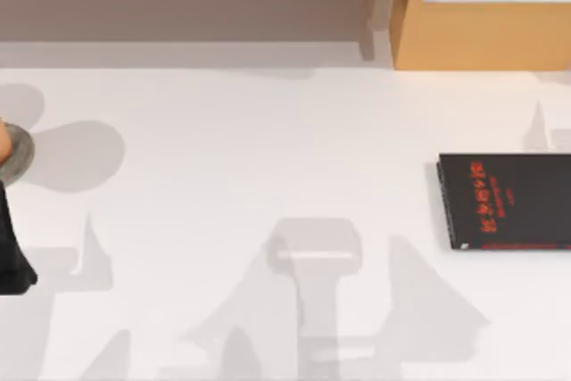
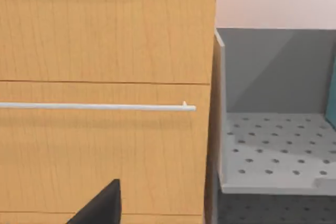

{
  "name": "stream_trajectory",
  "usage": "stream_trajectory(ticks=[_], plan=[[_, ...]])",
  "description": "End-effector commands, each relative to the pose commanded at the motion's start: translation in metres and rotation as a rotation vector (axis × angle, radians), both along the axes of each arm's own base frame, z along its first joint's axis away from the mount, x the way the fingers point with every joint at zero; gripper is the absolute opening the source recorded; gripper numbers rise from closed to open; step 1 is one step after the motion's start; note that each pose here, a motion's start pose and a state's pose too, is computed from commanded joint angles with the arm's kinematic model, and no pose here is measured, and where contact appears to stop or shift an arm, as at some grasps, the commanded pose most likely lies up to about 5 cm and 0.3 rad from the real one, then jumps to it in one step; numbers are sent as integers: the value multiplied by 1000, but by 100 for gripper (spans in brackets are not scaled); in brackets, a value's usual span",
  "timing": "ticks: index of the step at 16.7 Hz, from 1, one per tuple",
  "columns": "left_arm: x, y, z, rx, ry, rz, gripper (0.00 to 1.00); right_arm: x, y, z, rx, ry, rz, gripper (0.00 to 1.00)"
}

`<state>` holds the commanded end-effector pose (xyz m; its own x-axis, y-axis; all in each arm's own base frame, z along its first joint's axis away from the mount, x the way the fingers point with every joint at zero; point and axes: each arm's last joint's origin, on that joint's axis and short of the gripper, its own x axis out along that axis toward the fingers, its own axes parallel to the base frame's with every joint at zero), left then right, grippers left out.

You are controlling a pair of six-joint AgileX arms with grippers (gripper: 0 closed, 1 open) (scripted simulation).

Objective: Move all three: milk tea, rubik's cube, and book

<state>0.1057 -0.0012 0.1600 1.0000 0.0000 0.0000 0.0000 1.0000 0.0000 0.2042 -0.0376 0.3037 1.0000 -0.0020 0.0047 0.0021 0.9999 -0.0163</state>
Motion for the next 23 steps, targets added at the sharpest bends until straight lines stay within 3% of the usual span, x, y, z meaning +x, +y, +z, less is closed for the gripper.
stream_trajectory(ticks=[5,11,16,23], plan=[[0,0,0,0,0,0,100,100,-56,21,-5,3,-2,100],[0,0,0,0,0,0,100,195,-140,-22,1,20,-4,100],[0,0,0,0,0,0,100,225,-180,-52,-3,12,-5,100],[0,0,0,0,0,0,100,228,-183,-56,-4,11,-3,100]])
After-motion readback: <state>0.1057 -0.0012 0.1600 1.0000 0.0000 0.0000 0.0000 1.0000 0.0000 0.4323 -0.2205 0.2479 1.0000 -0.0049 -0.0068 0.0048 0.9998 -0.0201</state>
